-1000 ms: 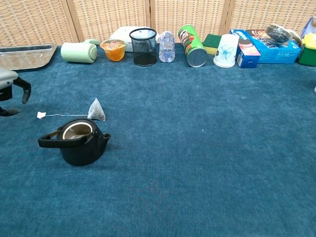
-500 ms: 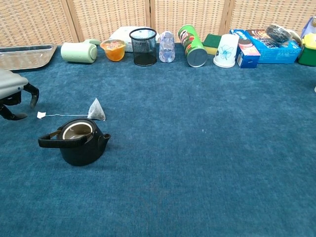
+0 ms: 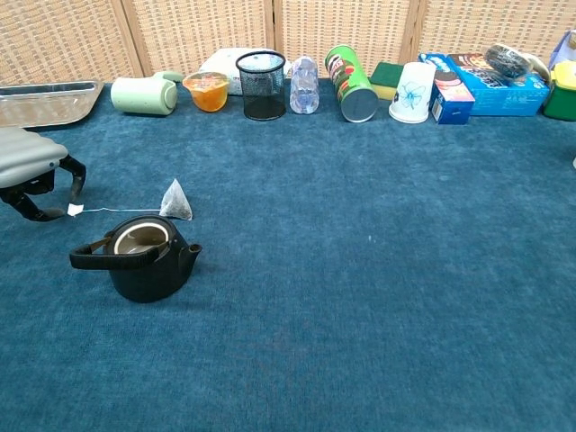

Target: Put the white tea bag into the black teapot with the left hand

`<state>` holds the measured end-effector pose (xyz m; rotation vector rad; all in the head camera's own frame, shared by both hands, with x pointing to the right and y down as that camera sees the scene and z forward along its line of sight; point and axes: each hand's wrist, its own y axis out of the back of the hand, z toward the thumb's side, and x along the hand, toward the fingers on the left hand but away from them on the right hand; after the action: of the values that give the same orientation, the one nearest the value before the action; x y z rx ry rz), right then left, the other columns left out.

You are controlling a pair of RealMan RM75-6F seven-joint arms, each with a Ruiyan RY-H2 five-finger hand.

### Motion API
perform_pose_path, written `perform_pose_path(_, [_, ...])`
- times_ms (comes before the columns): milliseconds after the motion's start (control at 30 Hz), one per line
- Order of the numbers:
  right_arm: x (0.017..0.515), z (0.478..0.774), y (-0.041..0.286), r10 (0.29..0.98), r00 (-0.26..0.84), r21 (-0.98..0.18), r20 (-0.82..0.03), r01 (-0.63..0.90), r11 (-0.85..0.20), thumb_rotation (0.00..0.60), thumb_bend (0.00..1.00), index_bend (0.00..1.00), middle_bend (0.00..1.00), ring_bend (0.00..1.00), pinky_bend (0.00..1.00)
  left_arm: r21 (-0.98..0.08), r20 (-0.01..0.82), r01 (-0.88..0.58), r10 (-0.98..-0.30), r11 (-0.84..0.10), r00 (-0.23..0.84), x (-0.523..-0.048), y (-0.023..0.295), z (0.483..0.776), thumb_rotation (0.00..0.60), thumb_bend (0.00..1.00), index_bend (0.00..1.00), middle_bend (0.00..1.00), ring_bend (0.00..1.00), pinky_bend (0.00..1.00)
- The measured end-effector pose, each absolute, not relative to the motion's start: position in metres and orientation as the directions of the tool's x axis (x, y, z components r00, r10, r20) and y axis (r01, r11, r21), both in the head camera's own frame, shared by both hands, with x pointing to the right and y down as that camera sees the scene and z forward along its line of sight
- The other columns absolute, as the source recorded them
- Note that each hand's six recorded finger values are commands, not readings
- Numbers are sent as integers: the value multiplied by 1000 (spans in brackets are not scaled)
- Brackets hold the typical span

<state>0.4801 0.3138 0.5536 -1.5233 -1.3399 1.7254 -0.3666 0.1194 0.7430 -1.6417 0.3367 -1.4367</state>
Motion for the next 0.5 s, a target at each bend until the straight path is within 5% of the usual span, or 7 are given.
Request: perform_pose_path(500, [485, 555, 318, 836, -285, -878, -469, 255, -406, 600, 220, 420, 405, 288, 251, -749, 659, 341, -691, -569, 296, -355, 119, 748, 600, 365, 487, 1000, 961, 911])
